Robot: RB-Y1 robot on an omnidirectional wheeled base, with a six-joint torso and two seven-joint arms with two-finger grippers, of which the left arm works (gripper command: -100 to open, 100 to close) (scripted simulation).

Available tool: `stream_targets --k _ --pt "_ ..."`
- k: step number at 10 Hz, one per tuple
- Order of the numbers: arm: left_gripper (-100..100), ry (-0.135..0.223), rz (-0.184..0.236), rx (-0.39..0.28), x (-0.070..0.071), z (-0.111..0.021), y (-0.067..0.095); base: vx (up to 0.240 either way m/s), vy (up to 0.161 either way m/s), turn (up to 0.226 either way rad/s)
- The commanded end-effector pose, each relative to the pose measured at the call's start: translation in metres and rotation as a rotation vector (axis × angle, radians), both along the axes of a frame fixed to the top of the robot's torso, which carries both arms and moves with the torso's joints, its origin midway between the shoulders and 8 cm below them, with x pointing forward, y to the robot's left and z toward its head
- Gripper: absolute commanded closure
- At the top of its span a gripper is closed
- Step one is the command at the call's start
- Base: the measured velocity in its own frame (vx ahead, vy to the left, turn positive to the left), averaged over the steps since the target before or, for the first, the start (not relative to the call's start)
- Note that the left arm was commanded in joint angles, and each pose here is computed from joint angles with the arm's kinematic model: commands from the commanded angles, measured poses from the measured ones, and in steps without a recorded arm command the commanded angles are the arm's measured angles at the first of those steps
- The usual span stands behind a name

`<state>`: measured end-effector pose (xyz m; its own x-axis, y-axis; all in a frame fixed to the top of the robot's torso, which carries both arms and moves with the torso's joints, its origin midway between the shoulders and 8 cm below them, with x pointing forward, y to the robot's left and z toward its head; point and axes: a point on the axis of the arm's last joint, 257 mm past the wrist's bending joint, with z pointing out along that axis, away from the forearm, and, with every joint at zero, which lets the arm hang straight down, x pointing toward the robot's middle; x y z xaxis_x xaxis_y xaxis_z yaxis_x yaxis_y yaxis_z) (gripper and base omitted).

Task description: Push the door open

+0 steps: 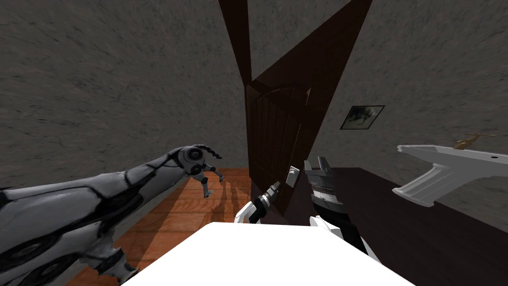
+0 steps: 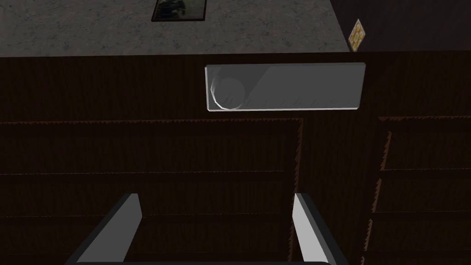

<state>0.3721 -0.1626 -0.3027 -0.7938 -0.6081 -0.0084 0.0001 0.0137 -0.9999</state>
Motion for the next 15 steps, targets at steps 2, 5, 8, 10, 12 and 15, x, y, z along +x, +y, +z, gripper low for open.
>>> stream_targets --k 2,5,8,10,12,15 --pt "-100 -0.004 0.007 0.037 0.004 -0.013 0.013 0.151 -0.144 -0.020" --pt "-100 -0.009 0.015 0.048 0.007 -0.015 0.014 0.205 -0.209 -0.014" --pt "-100 -0.012 0.017 0.021 0.008 -0.004 -0.001 0.125 -0.180 -0.017" --pt "-100 -0.012 0.017 -0.004 0.008 0.006 -0.013 0.040 -0.194 -0.015" --pt "100 -0.011 0.018 0.004 0.007 0.003 -0.009 0.007 -0.039 0.003" --pt "100 -0.011 0.018 0.004 0.007 0.003 -0.009 -0.008 0.031 -0.003"
